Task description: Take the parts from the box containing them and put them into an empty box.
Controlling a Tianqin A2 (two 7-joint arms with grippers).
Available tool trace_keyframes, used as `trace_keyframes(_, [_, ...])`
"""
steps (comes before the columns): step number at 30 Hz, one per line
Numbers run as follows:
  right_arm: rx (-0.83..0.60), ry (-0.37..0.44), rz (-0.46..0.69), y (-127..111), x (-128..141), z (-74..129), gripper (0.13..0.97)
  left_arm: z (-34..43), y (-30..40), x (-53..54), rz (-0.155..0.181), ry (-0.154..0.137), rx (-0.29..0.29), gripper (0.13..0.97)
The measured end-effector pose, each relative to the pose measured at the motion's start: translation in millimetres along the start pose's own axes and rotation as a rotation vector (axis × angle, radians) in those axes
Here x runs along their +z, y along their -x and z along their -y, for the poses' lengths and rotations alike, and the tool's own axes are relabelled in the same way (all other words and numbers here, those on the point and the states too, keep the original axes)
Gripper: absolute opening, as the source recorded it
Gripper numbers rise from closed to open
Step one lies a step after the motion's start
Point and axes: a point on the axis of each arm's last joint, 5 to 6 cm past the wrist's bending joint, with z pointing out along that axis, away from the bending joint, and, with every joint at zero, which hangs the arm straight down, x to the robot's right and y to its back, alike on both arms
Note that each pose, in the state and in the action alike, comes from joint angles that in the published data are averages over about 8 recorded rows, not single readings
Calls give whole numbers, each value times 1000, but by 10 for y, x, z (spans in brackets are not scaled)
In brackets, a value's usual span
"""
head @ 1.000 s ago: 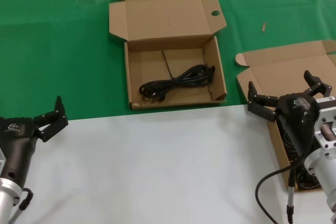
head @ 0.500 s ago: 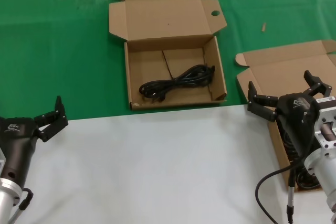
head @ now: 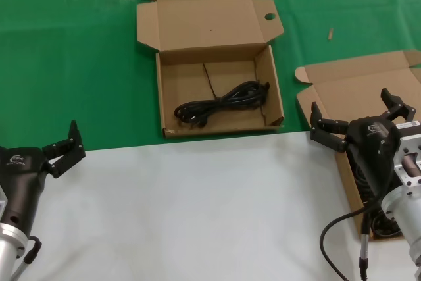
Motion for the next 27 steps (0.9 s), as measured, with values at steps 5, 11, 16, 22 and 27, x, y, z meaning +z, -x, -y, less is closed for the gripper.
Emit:
trace_keyframes(5, [0,0,0,0,0,0,966,0,0,0,0,0,0,966])
trace_keyframes(11, [0,0,0,0,0,0,966,0,0,0,0,0,0,966])
trace_keyframes(16, [0,0,0,0,0,0,966,0,0,0,0,0,0,966])
trace_keyframes(22, [0,0,0,0,0,0,966,0,0,0,0,0,0,966])
trace_keyframes(27, [0,0,0,0,0,0,966,0,0,0,0,0,0,966])
